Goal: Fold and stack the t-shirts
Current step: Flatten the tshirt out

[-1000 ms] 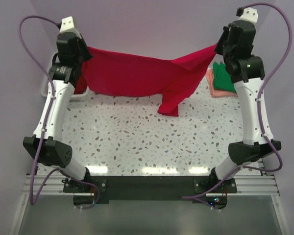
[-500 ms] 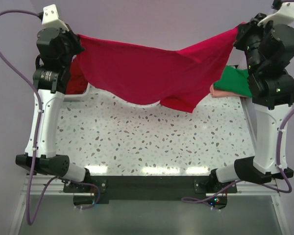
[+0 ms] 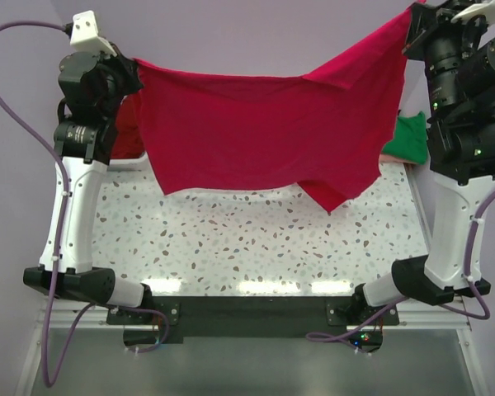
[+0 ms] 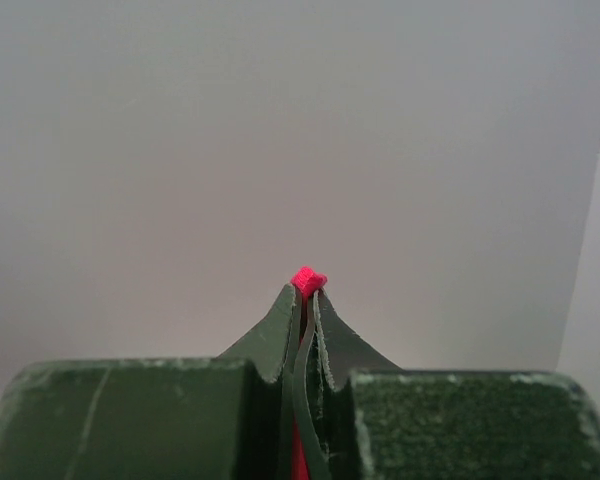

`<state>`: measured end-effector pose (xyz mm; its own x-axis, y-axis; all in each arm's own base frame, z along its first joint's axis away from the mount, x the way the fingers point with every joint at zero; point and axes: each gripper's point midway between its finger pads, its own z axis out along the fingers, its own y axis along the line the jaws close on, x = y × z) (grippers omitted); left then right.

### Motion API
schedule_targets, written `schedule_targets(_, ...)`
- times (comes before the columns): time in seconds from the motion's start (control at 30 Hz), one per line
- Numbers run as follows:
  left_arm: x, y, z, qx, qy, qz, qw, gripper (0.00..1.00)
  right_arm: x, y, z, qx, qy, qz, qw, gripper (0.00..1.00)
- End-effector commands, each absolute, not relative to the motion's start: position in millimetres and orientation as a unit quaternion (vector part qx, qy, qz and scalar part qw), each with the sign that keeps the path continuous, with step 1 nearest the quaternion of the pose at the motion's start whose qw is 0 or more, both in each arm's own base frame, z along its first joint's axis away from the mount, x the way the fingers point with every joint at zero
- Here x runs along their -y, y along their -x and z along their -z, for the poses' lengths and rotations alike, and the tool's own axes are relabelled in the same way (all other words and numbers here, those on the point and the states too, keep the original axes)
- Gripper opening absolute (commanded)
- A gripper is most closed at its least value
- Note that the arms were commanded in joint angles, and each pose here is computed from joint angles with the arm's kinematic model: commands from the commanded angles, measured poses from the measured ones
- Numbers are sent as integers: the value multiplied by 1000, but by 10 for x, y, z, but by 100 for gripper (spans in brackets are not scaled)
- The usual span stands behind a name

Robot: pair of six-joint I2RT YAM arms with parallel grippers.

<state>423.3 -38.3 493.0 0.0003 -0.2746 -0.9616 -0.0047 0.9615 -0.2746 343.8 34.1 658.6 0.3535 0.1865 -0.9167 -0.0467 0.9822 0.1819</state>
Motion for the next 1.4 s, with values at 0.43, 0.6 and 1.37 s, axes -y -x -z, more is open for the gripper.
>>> schedule_targets(0.43, 362, -3513, -5918, -597, 78, 134, 787, 0, -397, -2306, -7360, -432, -5, -125, 893, 0)
schedule_targets(0.6, 299, -3279, -6034, -584, 82, 126, 798, 0, -378, -2075, -7372, -419, 0, -131, 898, 0)
schedule_targets(1.37, 395, -4849, -5344, -643, 101, 103, 752, 0, -426, -3866, -6827, -511, -40, -60, 856, 0)
